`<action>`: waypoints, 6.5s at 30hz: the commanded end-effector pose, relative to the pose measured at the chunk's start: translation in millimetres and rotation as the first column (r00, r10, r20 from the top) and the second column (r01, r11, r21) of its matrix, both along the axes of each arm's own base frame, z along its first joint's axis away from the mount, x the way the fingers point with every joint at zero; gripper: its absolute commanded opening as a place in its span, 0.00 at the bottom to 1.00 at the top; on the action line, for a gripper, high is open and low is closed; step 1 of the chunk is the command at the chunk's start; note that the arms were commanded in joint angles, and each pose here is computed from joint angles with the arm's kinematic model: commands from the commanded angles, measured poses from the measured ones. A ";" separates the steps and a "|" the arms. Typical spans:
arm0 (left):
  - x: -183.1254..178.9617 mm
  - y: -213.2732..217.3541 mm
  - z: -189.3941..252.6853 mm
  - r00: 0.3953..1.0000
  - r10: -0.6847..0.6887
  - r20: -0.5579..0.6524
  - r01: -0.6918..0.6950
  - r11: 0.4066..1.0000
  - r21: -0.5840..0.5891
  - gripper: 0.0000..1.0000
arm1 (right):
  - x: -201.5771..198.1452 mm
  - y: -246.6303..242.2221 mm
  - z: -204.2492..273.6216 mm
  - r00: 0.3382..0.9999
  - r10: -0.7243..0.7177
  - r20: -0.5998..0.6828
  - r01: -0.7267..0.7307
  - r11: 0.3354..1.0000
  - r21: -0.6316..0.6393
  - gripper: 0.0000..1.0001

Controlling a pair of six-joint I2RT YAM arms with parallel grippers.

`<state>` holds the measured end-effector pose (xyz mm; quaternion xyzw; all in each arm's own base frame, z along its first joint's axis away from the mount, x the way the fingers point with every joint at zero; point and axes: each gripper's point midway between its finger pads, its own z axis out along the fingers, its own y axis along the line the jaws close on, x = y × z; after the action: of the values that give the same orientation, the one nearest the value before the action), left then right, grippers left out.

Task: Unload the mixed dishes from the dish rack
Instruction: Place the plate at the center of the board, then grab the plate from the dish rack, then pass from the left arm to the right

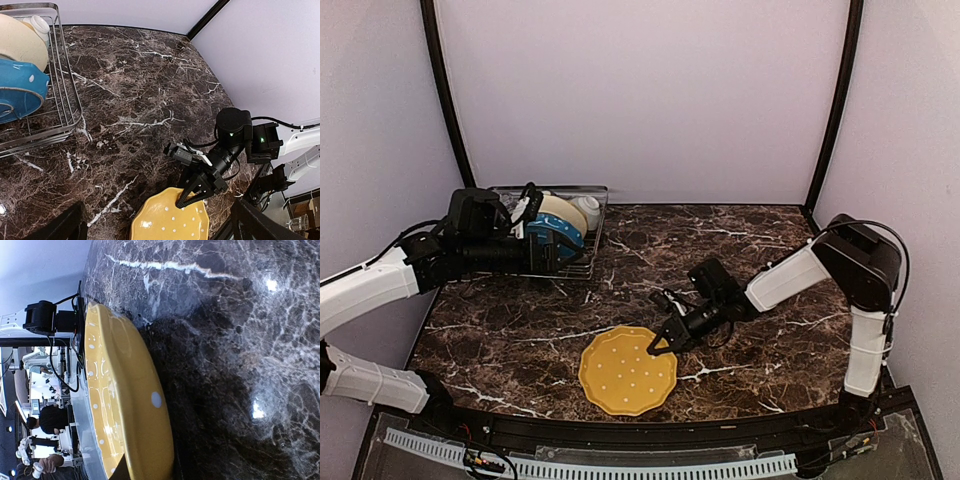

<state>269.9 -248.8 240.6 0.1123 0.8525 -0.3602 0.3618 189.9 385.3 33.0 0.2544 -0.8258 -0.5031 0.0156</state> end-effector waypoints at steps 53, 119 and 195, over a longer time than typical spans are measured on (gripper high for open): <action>115.6 109.4 -33.6 0.336 0.706 -0.624 -0.877 0.477 0.067 0.89 | 99.5 -143.3 53.3 0.649 -0.333 0.684 0.664 0.686 -0.297 0.97; 172.4 119.2 -10.9 0.120 0.808 -0.577 -0.954 0.254 0.157 0.14 | 104.5 -161.1 85.4 0.623 -0.458 0.634 0.699 0.690 -0.188 0.99; -21.6 5.4 101.2 0.974 -0.190 0.120 0.225 0.817 -0.531 0.01 | 85.4 -31.2 179.9 0.856 -0.473 0.211 0.371 0.845 0.386 0.99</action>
<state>268.1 -233.0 283.7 -0.0107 0.7757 -0.5652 0.2806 280.3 323.4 157.3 0.1245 -0.8392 -0.4594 -0.2631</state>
